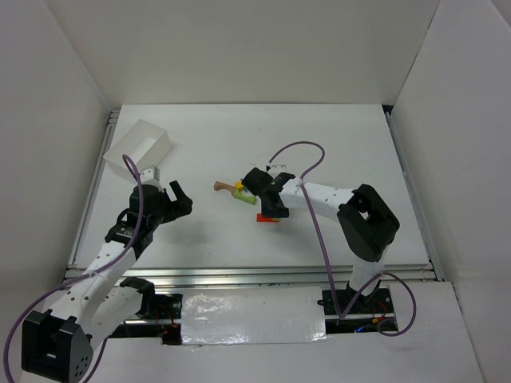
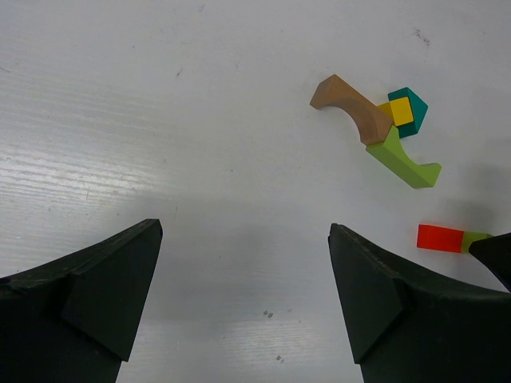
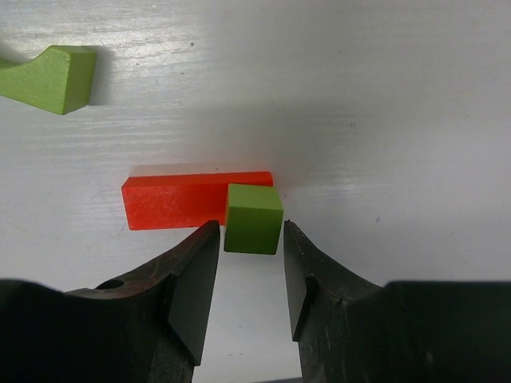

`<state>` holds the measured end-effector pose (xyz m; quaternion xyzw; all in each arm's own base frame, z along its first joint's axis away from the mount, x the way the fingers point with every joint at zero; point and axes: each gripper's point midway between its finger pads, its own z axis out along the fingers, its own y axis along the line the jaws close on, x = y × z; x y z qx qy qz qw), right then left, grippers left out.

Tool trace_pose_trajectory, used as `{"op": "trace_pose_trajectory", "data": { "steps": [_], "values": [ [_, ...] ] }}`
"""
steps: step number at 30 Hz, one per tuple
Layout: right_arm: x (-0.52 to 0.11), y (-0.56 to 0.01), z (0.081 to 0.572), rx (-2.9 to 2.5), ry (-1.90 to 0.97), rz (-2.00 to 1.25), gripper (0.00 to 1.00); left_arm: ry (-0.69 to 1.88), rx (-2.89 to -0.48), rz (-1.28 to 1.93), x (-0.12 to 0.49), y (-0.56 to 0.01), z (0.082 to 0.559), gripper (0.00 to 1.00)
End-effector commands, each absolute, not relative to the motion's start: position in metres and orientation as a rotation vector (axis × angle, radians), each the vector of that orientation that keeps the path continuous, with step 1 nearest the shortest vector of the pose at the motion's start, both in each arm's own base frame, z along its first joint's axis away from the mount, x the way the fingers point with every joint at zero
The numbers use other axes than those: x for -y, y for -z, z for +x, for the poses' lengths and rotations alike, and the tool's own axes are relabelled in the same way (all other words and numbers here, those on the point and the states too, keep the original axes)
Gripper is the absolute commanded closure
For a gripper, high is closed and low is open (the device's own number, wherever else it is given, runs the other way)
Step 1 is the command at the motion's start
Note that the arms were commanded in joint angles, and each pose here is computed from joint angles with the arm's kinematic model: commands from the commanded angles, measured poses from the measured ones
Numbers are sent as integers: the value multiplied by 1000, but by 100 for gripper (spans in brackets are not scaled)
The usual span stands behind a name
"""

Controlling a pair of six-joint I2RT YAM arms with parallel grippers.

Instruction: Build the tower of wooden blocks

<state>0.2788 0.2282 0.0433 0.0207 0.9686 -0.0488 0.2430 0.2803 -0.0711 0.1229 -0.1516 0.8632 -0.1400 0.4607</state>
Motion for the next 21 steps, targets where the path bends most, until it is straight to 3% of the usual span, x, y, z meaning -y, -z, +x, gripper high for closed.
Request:
{"op": "trace_pose_trajectory", "data": {
  "steps": [1,21],
  "values": [
    [-235,-66,290,-2568,85,47,55,365,-2090,-343,75,-130,283,1],
    [-238,-65,291,-2563,68,13,59,373,-2089,-334,76,-130,283,1]
  ]
}}
